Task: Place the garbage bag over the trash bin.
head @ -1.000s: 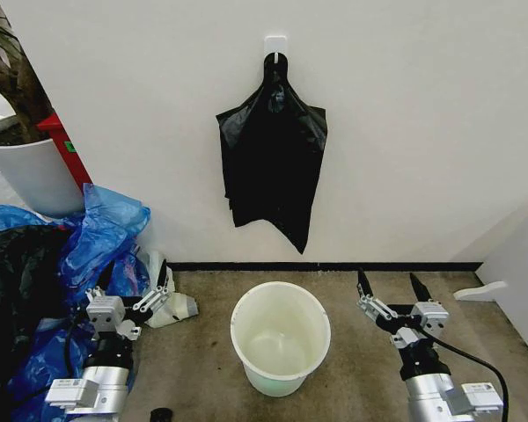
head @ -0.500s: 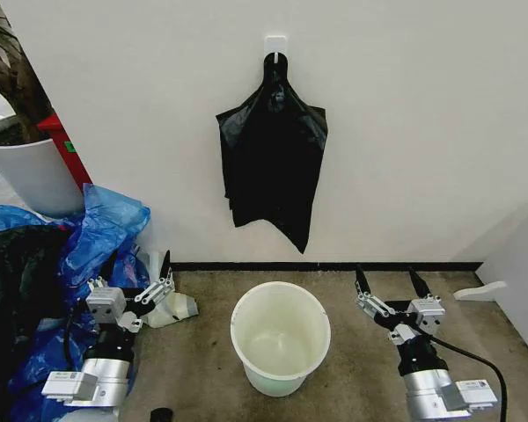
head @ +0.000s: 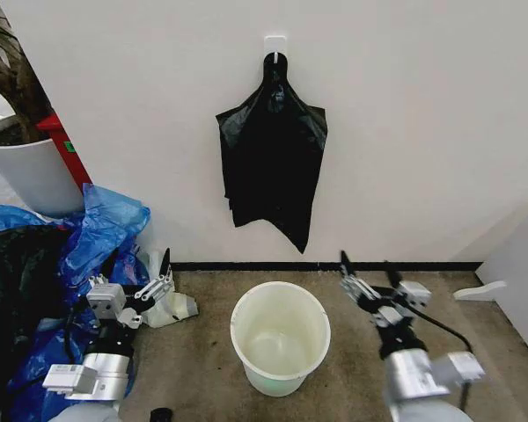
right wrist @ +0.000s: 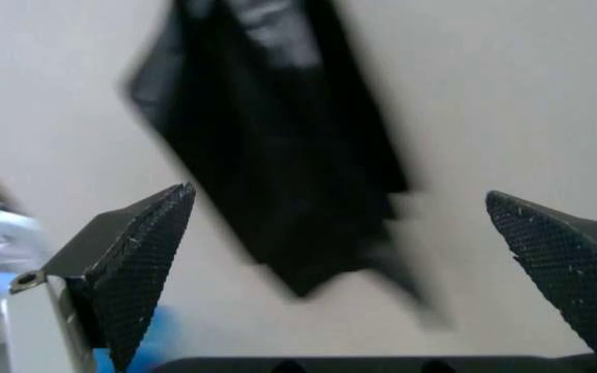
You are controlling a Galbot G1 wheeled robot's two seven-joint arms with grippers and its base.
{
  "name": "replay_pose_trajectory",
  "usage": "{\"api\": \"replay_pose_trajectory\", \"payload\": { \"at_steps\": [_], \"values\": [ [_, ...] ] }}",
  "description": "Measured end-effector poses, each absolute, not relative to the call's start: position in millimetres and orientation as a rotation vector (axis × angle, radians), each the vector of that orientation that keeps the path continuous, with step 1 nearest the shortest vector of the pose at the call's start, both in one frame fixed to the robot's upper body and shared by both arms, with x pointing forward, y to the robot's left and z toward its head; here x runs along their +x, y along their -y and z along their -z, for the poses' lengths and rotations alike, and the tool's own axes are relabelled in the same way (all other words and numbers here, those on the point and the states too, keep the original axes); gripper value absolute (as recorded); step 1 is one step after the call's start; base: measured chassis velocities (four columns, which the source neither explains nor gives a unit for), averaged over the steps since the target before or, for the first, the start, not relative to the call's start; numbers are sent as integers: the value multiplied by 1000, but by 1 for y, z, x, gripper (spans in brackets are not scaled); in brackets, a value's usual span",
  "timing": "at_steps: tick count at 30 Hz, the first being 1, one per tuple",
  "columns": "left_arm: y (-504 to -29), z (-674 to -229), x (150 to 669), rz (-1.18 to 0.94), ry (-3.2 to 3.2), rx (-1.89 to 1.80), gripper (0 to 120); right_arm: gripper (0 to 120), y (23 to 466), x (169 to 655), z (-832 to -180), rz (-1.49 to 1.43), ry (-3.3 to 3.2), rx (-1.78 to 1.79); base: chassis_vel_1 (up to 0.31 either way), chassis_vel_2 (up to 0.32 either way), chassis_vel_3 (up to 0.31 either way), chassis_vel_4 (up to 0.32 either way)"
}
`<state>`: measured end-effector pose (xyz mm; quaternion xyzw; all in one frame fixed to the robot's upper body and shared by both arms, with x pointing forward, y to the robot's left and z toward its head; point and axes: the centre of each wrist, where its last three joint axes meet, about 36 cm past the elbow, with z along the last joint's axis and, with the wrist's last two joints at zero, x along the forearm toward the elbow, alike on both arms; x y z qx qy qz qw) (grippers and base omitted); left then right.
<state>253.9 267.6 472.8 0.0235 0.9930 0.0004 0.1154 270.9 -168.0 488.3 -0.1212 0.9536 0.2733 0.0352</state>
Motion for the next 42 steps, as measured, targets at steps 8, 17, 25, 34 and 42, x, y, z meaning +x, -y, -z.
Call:
{"api": "replay_pose_trajectory", "payload": {
  "at_steps": [8, 17, 25, 34, 42],
  "values": [
    [-278, -466, 279, 0, -2973, 179, 100, 100, 143, 293, -553, -1501, -2659, -670, 0, 0, 0, 0],
    [-276, -451, 280, 89, -2969, 187, 100, 100, 117, 378, -542, -1545, -2582, -761, 0, 0, 0, 0],
    [-274, -450, 279, 57, -2977, 195, 100, 100, 91, 444, -559, -1595, -2480, -642, 0, 0, 0, 0],
    [-267, -449, 277, 34, -2990, 192, 100, 100, 83, 479, -609, -1705, -2425, -591, 0, 0, 0, 0],
    [-267, -451, 278, 30, -2989, 187, 100, 100, 80, 525, -614, -1700, -2487, -501, 0, 0, 0, 0]
  ]
}}
